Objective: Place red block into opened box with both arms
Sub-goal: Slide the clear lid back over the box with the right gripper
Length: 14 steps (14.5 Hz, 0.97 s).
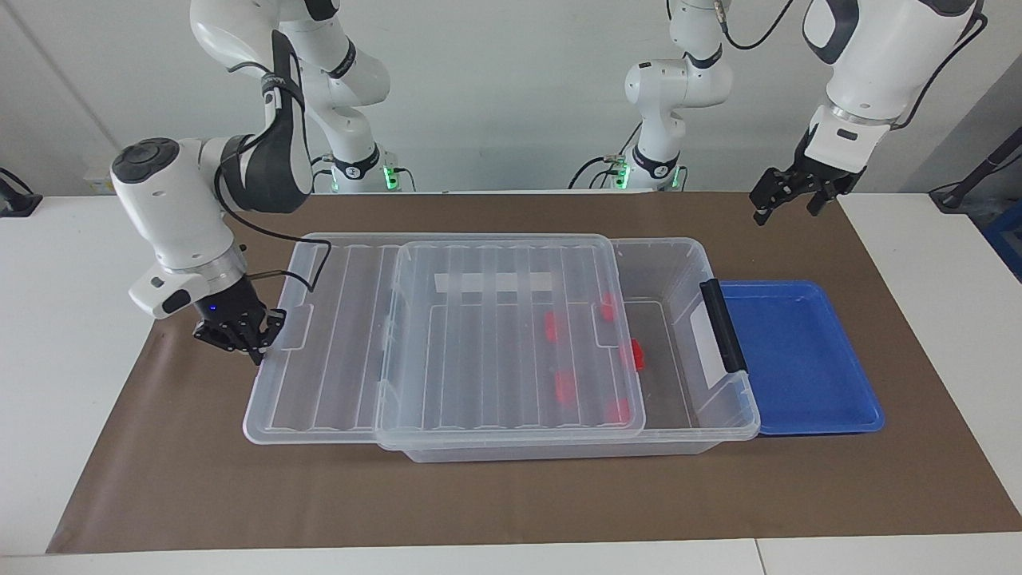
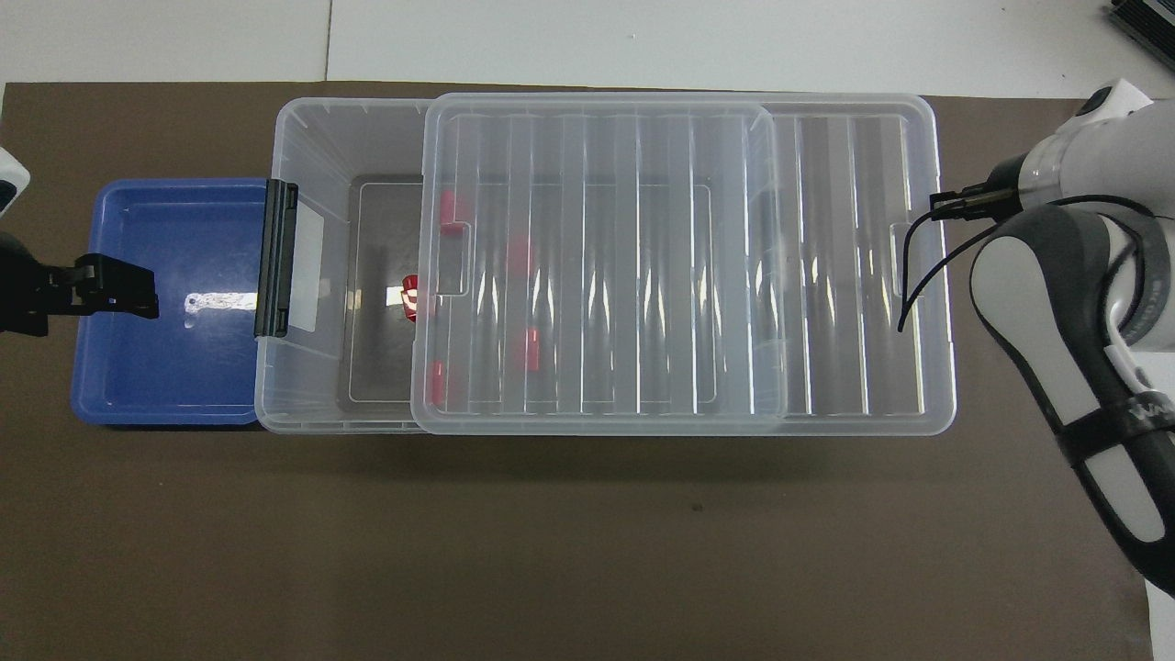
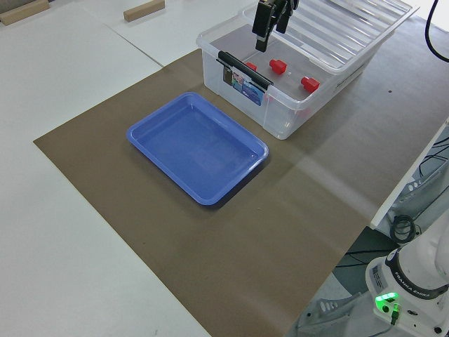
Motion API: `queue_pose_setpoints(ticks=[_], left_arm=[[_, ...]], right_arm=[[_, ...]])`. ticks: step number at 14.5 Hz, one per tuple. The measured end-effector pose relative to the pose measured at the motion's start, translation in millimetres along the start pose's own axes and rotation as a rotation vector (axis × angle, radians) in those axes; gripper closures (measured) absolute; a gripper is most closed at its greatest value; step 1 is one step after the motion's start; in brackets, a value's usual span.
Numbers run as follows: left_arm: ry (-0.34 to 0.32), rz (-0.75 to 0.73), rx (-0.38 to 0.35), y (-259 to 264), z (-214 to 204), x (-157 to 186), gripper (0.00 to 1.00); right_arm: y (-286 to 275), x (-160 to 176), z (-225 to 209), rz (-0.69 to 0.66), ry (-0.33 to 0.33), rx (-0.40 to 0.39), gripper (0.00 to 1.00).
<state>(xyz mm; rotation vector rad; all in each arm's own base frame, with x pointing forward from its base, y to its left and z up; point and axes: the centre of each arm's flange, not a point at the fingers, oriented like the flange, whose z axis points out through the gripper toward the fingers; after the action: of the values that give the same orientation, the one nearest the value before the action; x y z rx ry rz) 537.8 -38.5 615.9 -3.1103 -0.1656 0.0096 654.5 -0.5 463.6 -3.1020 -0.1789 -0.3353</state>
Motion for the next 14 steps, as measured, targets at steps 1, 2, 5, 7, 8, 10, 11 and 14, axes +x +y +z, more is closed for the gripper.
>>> queue_pose_setpoints(ticks=[1,2,5,7,8,10,11,14], left_arm=[[0.0,0.0,0.0,0,0,0,0.0],[0.0,0.0,-0.001,0,0,0,0.0],[-0.001,0.0,-0.003,0,0,0,0.0],[-0.001,0.0,-0.003,1,0,0,0.0],[-0.001,0.0,-0.003,1,0,0,0.0],[-0.001,0.0,-0.004,1,0,0,0.0],[-0.001,0.0,-0.004,1,0,0,0.0],[-0.001,0.0,-0.004,1,0,0,0.0]], right_arm=[[-12,1,1,0.002,0.0,0.004,0.99],[-22,2,1,0.005,-0.001,0.007,0.99],[-51,4,2,0.017,-0.003,0.024,0.99],[-71,4,3,0.024,-0.003,0.053,0.99],[-79,4,3,0.022,-0.003,0.064,0.99],[-90,4,3,0.019,-0.004,0.08,0.99],[-92,4,3,0.027,-0.004,0.096,0.99],[-97,4,2,0.049,-0.003,0.136,0.99]])
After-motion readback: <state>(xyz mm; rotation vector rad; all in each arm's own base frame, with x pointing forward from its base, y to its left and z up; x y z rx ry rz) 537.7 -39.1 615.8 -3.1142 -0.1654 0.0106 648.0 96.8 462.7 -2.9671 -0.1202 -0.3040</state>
